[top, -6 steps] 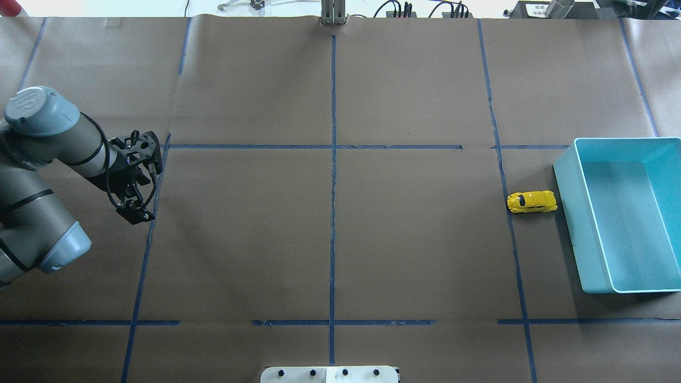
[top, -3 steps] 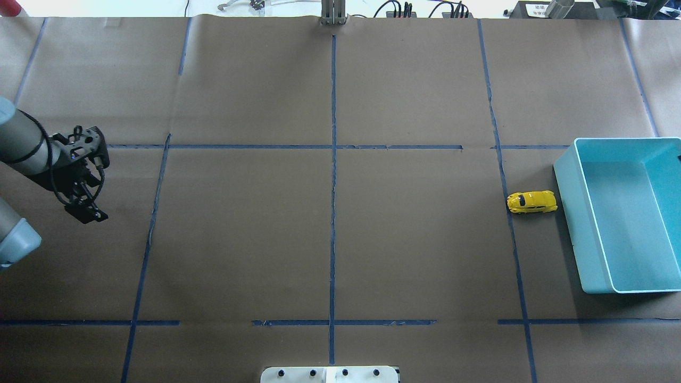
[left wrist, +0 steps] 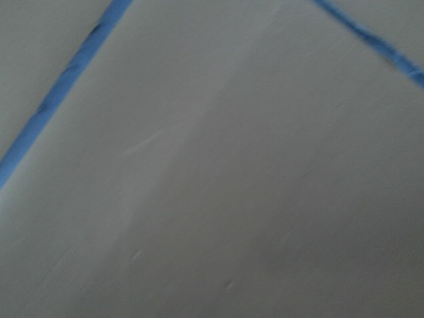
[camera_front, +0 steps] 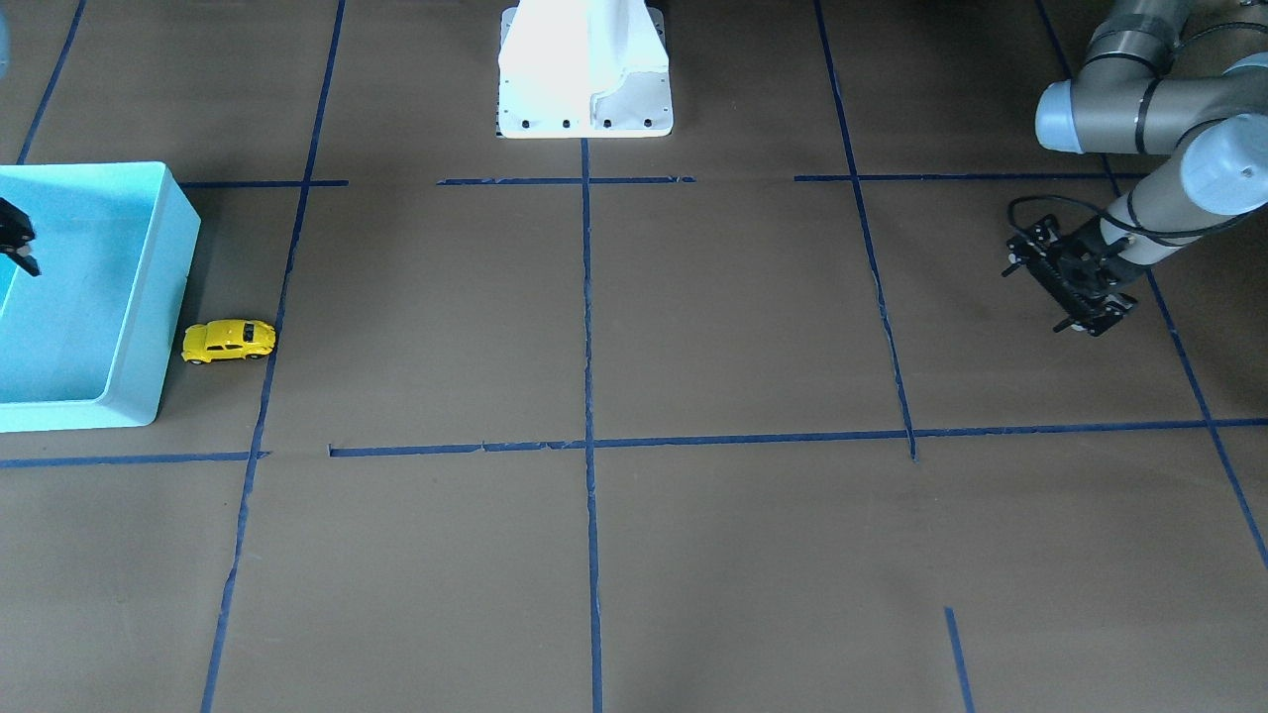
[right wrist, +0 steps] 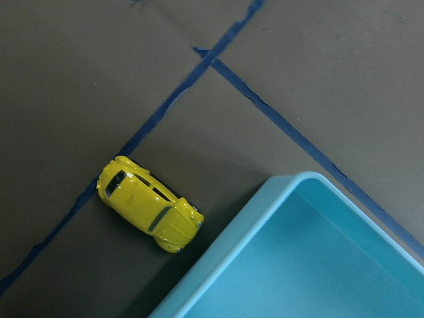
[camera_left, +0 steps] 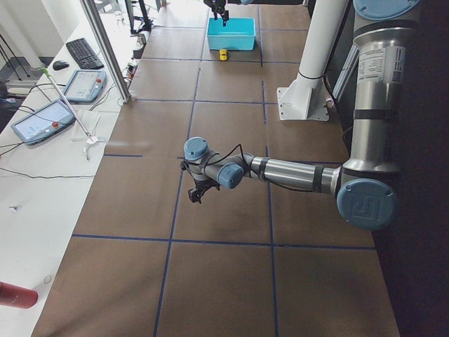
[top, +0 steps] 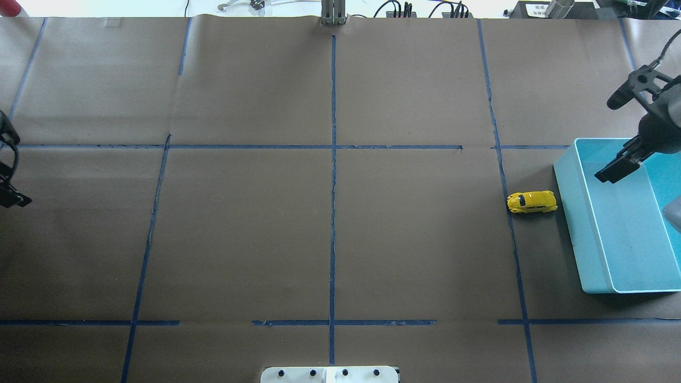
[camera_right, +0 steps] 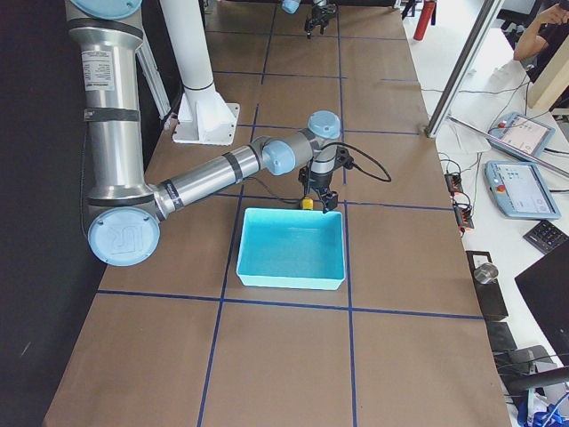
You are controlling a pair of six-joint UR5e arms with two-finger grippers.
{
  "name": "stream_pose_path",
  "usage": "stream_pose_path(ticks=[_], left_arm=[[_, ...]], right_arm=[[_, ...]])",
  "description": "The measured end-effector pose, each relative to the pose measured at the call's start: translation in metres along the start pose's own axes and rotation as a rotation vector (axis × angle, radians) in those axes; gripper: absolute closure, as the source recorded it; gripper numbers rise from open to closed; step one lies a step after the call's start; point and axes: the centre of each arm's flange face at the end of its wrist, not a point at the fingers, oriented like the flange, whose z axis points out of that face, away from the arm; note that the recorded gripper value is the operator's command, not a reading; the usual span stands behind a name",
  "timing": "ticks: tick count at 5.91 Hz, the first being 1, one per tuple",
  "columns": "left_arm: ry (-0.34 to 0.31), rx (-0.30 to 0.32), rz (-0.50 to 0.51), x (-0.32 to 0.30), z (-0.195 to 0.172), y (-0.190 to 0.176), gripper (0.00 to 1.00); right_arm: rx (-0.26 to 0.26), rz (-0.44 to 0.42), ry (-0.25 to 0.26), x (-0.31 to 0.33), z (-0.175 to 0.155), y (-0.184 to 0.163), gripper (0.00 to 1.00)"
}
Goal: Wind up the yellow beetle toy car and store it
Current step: 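Lower the right gripper onto the car beside the bin while the left arm withdraws, then close the right gripper on the yellow car and lift it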
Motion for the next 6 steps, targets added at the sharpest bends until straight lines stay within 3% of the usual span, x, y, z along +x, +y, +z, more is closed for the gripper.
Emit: stream_pose_path(ticks=[1, 3, 4, 6], left_arm=[[-0.037, 0.018, -0.136, -0.041, -0.019, 0.025, 0.0], [-0.041, 0.088, -0.365, -0.085, -0.063, 0.067, 0.0], [-0.041, 0.114, -0.474, -0.098, -0.083, 0.083, 0.0], [0.031, 0.135, -0.617, -0.101, -0.105, 0.097, 0.0]], right_arm=[[-0.016, -0.15, 0.034, -0.028, 0.016, -0.02, 0.0], [-0.064, -0.424, 0.084, -0.059, 0.043, -0.032, 0.0], [-0.087, -0.508, 0.086, -0.067, 0.056, -0.032, 0.0], [-0.118, -0.629, 0.081, -0.082, 0.076, -0.038, 0.0]])
